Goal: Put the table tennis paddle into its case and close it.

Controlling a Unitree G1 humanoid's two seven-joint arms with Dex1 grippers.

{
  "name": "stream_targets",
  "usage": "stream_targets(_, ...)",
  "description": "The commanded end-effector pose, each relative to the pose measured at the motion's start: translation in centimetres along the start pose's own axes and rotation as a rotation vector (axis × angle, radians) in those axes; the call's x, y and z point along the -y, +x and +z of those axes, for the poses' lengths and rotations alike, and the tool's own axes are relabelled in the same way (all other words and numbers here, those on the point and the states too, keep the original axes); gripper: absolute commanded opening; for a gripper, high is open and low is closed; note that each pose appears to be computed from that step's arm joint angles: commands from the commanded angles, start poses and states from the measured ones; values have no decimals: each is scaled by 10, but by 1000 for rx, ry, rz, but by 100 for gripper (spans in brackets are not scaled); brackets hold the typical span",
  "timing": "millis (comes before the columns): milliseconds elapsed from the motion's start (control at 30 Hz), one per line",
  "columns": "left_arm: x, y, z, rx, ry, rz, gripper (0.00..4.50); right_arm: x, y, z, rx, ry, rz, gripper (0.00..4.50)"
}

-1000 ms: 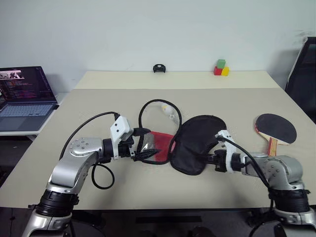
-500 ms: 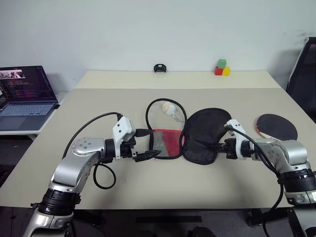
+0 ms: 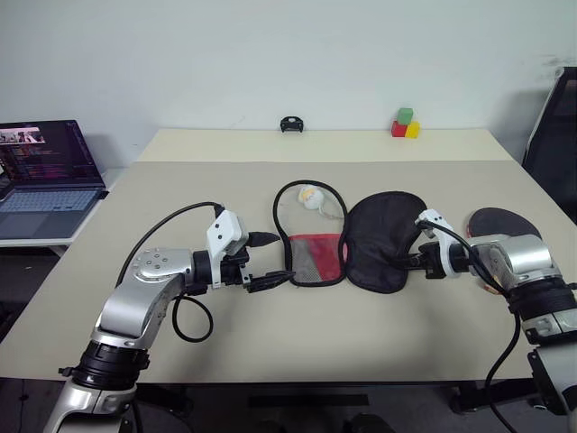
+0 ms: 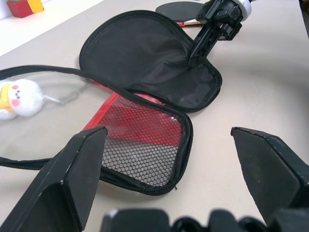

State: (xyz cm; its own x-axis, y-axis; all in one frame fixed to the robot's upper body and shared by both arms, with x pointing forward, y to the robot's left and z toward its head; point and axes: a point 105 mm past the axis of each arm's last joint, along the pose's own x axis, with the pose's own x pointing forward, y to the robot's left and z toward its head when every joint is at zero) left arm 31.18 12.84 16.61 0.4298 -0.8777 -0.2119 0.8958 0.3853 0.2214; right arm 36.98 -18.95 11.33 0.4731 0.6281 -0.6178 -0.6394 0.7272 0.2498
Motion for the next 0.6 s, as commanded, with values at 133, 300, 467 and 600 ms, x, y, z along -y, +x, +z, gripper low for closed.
stream_targets(133, -1, 1, 9, 21, 42, 5, 450, 11, -10, 26, 21, -80, -33, 2)
stream_targets(300, -1, 2, 10, 23, 44, 8, 450, 16, -7, 35, 37, -85, -48, 21)
stream_targets(467, -1, 2, 9, 20, 46, 8, 450, 25, -7, 35, 35, -88, -101, 164)
stream_targets(600, -2, 3, 9, 20, 47, 7, 450, 34, -12, 39, 62, -65, -151, 265)
